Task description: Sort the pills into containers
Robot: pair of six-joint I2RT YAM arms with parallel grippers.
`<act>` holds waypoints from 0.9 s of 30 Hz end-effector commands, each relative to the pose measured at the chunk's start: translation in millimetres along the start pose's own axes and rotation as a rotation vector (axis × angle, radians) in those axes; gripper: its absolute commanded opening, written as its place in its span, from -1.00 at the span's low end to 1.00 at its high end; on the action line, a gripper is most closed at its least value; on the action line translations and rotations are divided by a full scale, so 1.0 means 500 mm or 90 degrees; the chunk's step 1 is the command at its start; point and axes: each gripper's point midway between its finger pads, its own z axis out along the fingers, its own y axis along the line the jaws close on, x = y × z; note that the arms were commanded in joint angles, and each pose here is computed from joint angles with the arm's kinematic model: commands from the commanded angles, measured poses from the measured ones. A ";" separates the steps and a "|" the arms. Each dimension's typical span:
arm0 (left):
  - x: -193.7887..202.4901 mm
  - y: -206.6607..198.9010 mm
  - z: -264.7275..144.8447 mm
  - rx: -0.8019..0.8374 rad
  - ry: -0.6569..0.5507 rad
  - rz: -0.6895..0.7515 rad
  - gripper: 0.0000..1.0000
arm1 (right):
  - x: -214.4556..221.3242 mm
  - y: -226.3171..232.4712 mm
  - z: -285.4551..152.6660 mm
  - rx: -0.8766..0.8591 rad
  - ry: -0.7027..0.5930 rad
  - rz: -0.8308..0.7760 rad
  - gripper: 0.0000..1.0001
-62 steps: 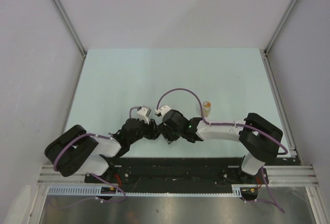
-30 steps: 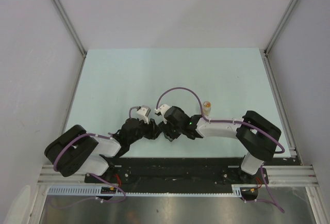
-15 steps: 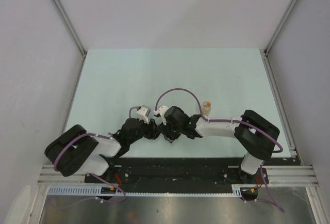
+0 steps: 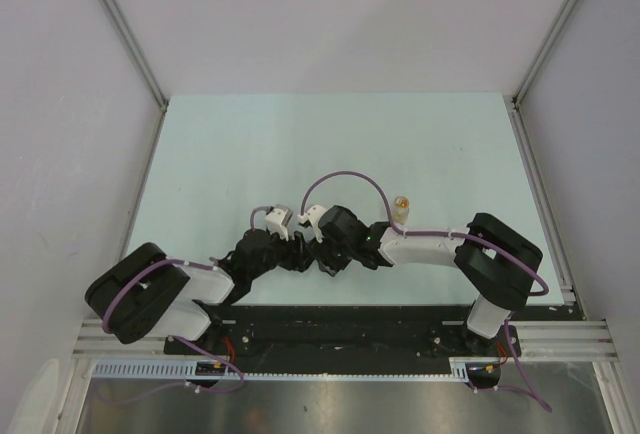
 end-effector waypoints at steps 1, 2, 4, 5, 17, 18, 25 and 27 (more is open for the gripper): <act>-0.015 -0.016 -0.008 0.017 -0.006 -0.008 0.44 | -0.026 0.007 -0.003 -0.007 -0.018 -0.003 -0.64; -0.023 -0.018 -0.009 0.017 -0.012 -0.009 0.48 | -0.029 0.008 -0.005 -0.008 -0.021 -0.003 -0.67; -0.044 -0.024 -0.011 0.018 -0.027 -0.007 0.54 | -0.033 0.011 -0.008 -0.011 -0.027 0.001 -0.69; -0.051 -0.025 -0.012 0.018 -0.031 -0.006 0.56 | -0.040 0.013 -0.013 -0.013 -0.033 0.002 -0.69; -0.080 -0.015 -0.036 -0.002 -0.058 -0.001 0.66 | -0.095 0.015 -0.080 -0.008 -0.095 0.018 -0.69; -0.082 -0.016 -0.038 -0.001 -0.060 -0.002 0.66 | -0.097 0.015 -0.085 -0.008 -0.097 0.020 -0.68; -0.127 -0.046 -0.069 0.028 -0.107 -0.020 0.73 | -0.106 0.008 -0.132 0.006 -0.110 0.021 -0.67; -0.150 -0.059 -0.086 0.039 -0.128 -0.025 0.75 | -0.104 0.013 -0.146 0.003 -0.109 0.017 -0.67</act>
